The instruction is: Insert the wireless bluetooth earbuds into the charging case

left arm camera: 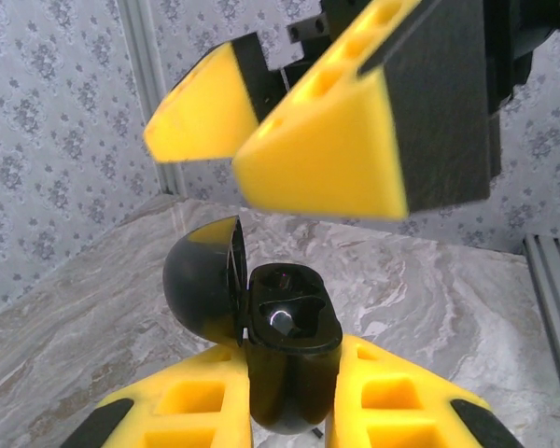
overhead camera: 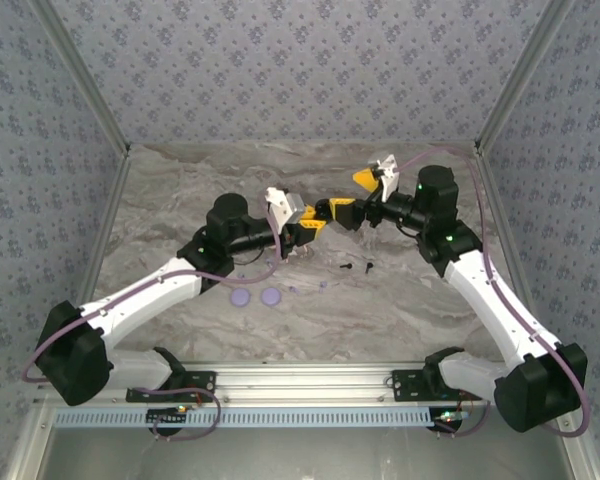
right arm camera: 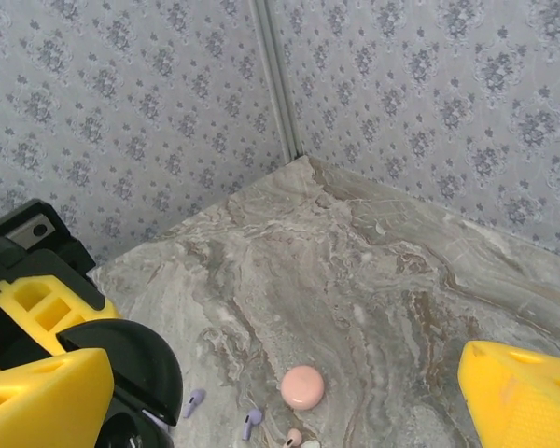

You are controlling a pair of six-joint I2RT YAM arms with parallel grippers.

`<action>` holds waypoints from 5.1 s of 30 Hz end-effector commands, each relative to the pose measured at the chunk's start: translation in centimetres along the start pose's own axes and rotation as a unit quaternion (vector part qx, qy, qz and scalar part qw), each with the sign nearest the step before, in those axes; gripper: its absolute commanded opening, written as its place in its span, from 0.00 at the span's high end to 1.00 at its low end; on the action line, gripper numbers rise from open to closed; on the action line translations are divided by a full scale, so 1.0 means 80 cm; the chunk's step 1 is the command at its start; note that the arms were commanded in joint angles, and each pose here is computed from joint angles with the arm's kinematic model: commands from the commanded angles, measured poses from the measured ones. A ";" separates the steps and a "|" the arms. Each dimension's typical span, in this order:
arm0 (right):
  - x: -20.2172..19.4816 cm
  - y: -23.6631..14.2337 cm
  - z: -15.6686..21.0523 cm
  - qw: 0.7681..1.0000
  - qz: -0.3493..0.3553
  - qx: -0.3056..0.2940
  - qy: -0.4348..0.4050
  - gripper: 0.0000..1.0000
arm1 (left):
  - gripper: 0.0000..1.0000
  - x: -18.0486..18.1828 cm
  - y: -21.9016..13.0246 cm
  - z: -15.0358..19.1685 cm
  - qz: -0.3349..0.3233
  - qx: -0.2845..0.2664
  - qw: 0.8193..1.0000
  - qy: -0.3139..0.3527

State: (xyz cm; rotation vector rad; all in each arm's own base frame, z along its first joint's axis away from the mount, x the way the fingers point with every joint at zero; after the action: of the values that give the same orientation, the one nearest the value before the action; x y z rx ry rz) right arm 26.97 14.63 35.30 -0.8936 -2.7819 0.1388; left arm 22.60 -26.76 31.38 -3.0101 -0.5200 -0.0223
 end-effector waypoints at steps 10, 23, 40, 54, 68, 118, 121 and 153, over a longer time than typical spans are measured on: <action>-0.033 -0.059 0.079 0.933 0.230 0.182 0.208 0.04 | 1.00 -0.010 -0.039 0.020 -0.067 -0.047 0.995 0.057; -0.082 -0.020 0.215 0.808 0.299 0.398 0.314 0.25 | 1.00 -0.014 -0.050 0.018 -0.070 -0.036 0.996 0.052; -0.118 0.036 0.272 0.758 0.326 0.487 0.287 0.47 | 1.00 -0.014 -0.050 0.017 -0.071 -0.029 0.996 0.043; -0.118 0.052 0.294 0.739 0.316 0.518 0.293 0.56 | 1.00 -0.013 -0.050 0.017 -0.074 -0.021 0.996 0.041; -0.117 0.057 0.312 0.726 0.319 0.537 0.288 0.68 | 1.00 -0.012 -0.049 0.017 -0.075 -0.018 0.996 0.039; -0.120 0.063 0.301 0.726 0.329 0.547 0.256 0.70 | 1.00 -0.010 -0.034 0.019 -0.073 -0.032 0.997 0.014; -0.118 0.063 0.303 0.725 0.325 0.551 0.256 0.73 | 1.00 -0.010 -0.034 0.019 -0.074 -0.031 0.997 0.014; -0.106 0.050 0.290 0.730 0.328 0.546 0.248 0.75 | 1.00 -0.011 -0.040 0.020 -0.082 -0.028 0.996 0.018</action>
State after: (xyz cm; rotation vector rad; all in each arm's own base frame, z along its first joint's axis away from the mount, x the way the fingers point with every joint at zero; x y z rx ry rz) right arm 31.04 12.20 9.78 -1.1956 -1.2979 1.2590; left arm 21.05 -24.03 27.91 -2.9580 -0.7603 -0.0261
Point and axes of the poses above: each hand's point on the last joint's axis, 136 mm out from that joint toward the fingers, its own y axis out along the fingers, its own x axis along the line the jaws close on, z = x × y, the point moved 8 cm from there along -y, back along the fingers
